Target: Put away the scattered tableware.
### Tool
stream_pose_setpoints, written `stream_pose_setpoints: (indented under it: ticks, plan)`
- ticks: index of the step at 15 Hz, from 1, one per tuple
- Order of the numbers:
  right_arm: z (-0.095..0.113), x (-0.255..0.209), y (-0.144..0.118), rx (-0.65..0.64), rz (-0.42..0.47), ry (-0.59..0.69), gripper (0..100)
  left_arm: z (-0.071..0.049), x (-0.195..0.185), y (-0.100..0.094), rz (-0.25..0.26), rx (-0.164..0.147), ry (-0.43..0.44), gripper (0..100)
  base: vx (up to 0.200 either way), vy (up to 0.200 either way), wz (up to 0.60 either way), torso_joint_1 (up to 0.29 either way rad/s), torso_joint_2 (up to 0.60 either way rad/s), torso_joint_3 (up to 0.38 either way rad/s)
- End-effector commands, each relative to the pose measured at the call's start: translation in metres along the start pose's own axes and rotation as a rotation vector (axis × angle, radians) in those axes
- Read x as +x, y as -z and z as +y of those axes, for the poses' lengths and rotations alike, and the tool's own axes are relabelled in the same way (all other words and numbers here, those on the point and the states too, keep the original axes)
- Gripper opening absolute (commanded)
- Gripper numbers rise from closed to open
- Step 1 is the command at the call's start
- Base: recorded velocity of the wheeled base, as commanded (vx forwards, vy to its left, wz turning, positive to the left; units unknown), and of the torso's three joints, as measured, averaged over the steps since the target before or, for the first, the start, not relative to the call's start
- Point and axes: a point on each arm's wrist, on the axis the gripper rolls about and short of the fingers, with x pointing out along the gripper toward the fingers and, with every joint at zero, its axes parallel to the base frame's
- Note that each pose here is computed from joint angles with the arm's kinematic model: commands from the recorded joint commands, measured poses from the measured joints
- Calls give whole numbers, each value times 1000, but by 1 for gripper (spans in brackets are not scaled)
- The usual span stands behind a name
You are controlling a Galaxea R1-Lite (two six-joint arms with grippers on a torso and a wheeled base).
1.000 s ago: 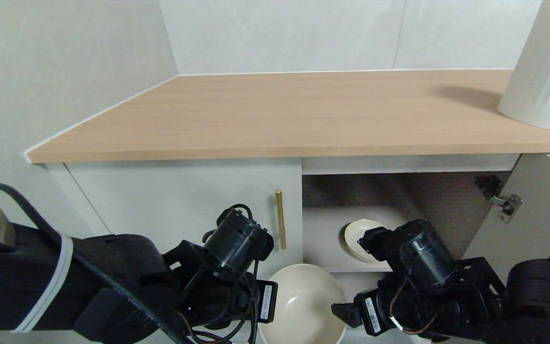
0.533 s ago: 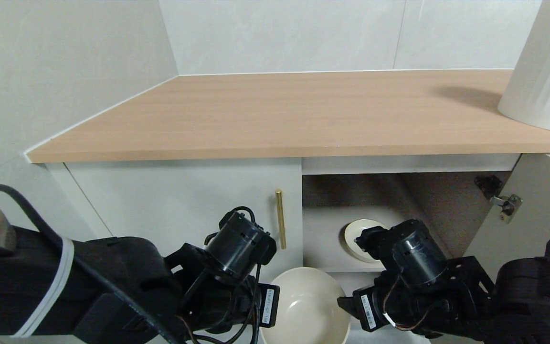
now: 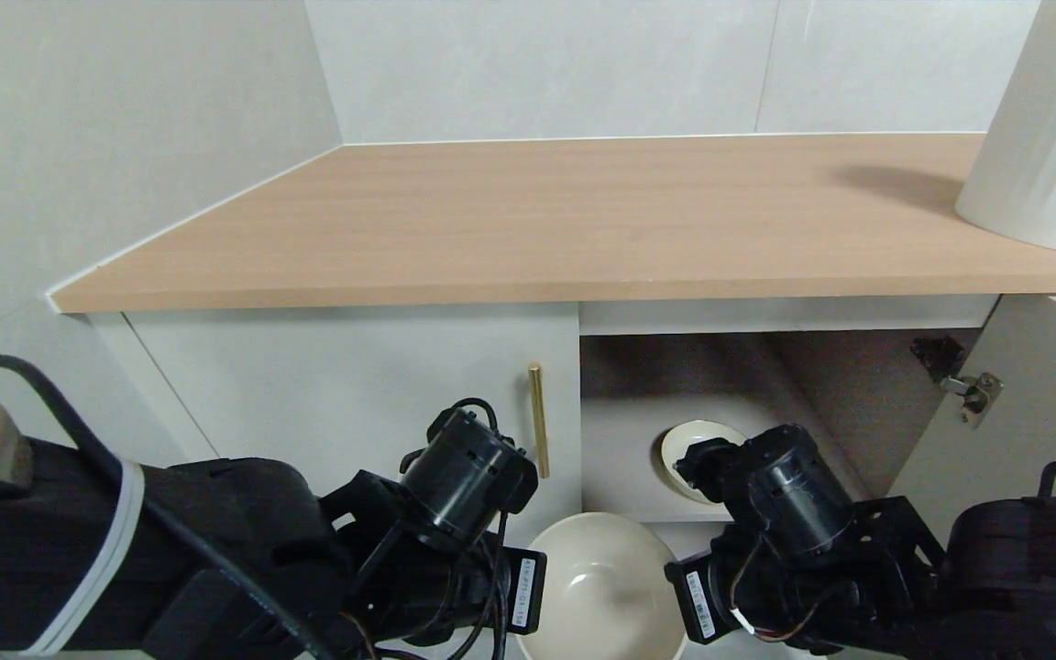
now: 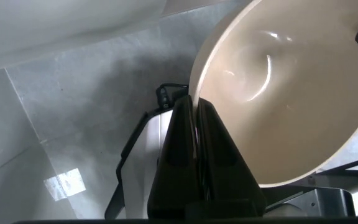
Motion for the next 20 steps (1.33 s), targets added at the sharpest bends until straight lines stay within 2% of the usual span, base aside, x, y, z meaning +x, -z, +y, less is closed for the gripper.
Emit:
stream_pose_setpoints:
  ticks: [1, 5, 6, 12, 16, 17, 20]
  plan:
    - [0, 0, 0, -1, 3, 4, 0, 0, -1, 0, -1, 0, -4, 0, 0, 0, 0, 0, 0, 0]
    - [0, 0, 0, -1, 3, 4, 0, 1, -1, 1, 6, 1, -8, 0, 0, 0, 0, 0, 0, 0]
    - [0, 1, 1, -1, 6, 5, 0, 1, -1, 1, 10, 1, -10, 100, 0, 0, 0, 0, 0, 0]
    - [-1, 2, 3, -4, 18, 11, 0, -1, -2, 3, 11, 9, -5, 100, 0, 0, 0, 0, 0, 0]
    - [-12, 3, 9, -32, 48, 50, 0, -1, -7, 1, -6, 6, 5, 100, 0, 0, 0, 0, 0, 0]
    - [-25, 6, 11, -44, 73, 146, 0, -1, -11, 0, -16, 4, 11, 100, 0, 0, 0, 0, 0, 0]
    - [-43, 11, 6, -3, 65, 226, 0, -1, -19, -3, -39, 1, 23, 100, 0, 0, 0, 0, 0, 0]
